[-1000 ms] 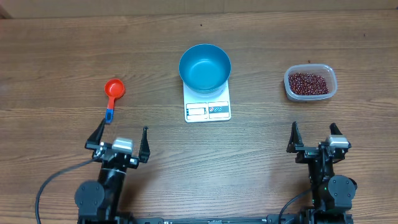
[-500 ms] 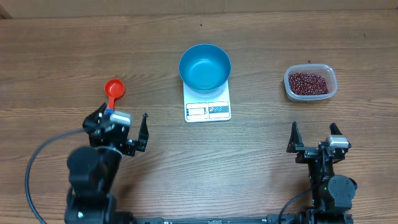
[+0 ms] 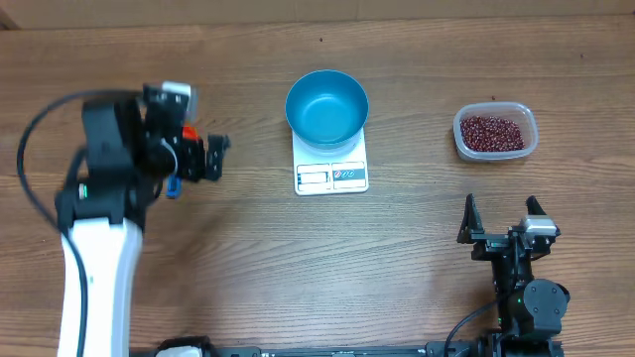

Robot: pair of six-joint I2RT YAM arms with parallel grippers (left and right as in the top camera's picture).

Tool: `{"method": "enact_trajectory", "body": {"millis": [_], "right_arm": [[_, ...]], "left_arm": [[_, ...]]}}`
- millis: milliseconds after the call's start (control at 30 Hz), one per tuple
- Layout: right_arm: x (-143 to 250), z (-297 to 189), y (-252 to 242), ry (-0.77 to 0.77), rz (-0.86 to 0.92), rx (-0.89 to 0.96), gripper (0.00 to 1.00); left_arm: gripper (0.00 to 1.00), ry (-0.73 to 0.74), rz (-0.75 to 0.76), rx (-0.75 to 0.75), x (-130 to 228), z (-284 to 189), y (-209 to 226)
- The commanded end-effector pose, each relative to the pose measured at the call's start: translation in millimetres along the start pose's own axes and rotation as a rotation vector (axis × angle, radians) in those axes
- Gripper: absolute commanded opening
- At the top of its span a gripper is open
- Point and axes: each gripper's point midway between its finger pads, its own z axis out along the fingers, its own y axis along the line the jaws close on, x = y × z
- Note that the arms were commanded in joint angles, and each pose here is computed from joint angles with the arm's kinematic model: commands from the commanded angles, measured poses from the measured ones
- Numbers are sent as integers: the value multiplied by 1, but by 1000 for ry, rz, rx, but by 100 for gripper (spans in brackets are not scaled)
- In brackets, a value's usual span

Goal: Scoop item into bowl and weigh 150g on scale
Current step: 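Reach the left gripper to the red scoop and grasp its rim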

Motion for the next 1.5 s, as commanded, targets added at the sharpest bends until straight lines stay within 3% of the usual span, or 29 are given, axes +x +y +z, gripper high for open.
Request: {"method": "enact_trajectory", "body": {"millis": [0,233,300,467,567,933,1067,1167,1267,1467], "right_arm": [[1,0,0,-5,-1,1,100],[1,0,0,-6,-1,1,100],[1,0,0,-6,-1,1,100],[1,0,0,-6,-1,1,100],[1,0,0,-6,-1,1,100],[1,0,0,-6,-1,1,100],[1,0,0,-6,-1,1,100],[1,0,0,-6,-1,1,100],[1,0,0,-6,-1,1,100],[1,0,0,-6,-1,1,100]], "left_arm": [[100,11,6,15,-18,25,11],[100,40,-16,-79,-17,76,51],[88,61,-35,-137,-11,82,72],[77,117,-74,-217,11,96,122],[68,148,-115,-183,29,113,138],[54,250,-112,-116,78,175,160],[44,266,-85,-111,88,190,164],[40,266,-73,-108,92,200,166],[28,266,-70,-107,94,204,167],[22,234,-50,-114,85,208,166]]}}
